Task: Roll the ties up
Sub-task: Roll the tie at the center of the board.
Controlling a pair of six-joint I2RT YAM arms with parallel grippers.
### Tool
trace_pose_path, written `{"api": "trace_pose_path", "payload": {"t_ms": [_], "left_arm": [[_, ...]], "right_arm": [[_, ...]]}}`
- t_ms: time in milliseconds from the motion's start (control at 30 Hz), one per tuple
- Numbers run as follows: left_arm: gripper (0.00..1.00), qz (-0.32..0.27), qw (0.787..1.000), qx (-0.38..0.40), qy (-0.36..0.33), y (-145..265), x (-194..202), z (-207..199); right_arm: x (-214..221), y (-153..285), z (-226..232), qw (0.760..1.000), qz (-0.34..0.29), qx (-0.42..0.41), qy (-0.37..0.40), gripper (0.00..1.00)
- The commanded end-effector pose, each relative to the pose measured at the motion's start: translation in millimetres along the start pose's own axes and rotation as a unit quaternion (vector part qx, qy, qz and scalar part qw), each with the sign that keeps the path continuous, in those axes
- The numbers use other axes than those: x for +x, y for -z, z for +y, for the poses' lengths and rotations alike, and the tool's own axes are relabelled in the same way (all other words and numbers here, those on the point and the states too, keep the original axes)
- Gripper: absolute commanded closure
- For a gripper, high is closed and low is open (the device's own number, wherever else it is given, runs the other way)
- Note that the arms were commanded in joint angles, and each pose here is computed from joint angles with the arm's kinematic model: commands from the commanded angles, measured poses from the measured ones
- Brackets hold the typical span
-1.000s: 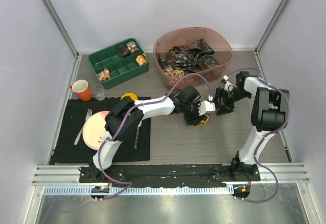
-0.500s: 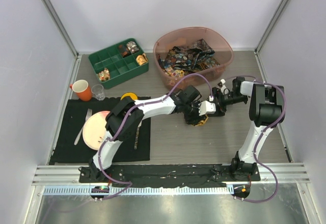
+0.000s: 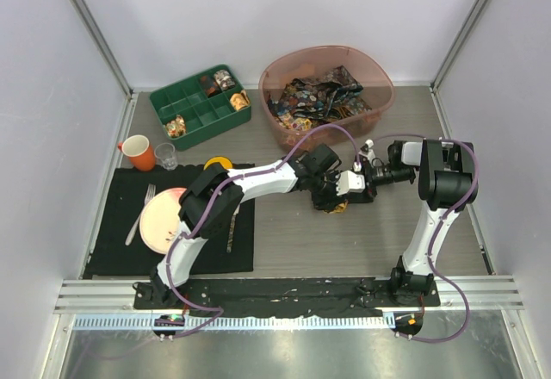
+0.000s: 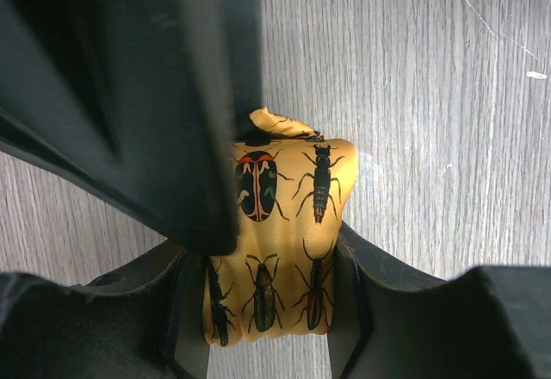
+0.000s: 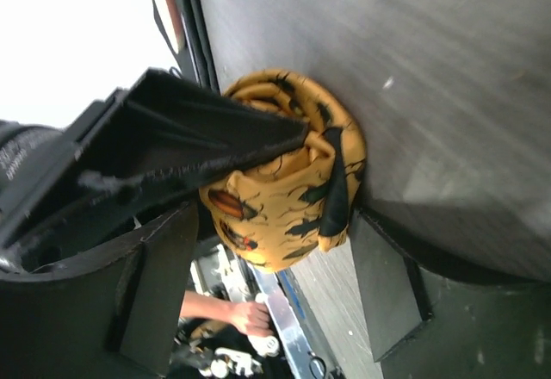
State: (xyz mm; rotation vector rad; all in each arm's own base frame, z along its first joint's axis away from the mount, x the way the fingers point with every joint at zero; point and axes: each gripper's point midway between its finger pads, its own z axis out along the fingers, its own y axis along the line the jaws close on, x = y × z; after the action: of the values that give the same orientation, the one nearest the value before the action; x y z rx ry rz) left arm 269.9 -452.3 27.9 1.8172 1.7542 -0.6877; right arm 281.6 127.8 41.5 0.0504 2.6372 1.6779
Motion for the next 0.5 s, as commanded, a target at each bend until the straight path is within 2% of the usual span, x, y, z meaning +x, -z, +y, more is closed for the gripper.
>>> {"api": "trace_pose_path", "payload": {"t_ms": [0, 233, 333, 467], "left_arm": [[0.99, 0.123, 0.991, 0.025, 0.037, -11, 82, -16], [0.99, 0.122, 0.991, 0.027, 0.042, -10, 84, -15], [0.99, 0.118, 0.992, 0.028, 0.042, -11, 82, -16], [0.99, 0.115, 0.992, 0.027, 0.042, -10, 79, -15]], "right_arm": [[17, 3, 10, 0.999, 0.018, -0.026, 0.035, 0.19], [14, 3, 9, 0.998, 0.018, -0.03, 0.053, 0.15], [8, 1, 0, 0.999, 0.014, -0.01, 0.049, 0.21], [-2, 0, -9, 0.999, -0.001, 0.015, 0.035, 0.33]]}}
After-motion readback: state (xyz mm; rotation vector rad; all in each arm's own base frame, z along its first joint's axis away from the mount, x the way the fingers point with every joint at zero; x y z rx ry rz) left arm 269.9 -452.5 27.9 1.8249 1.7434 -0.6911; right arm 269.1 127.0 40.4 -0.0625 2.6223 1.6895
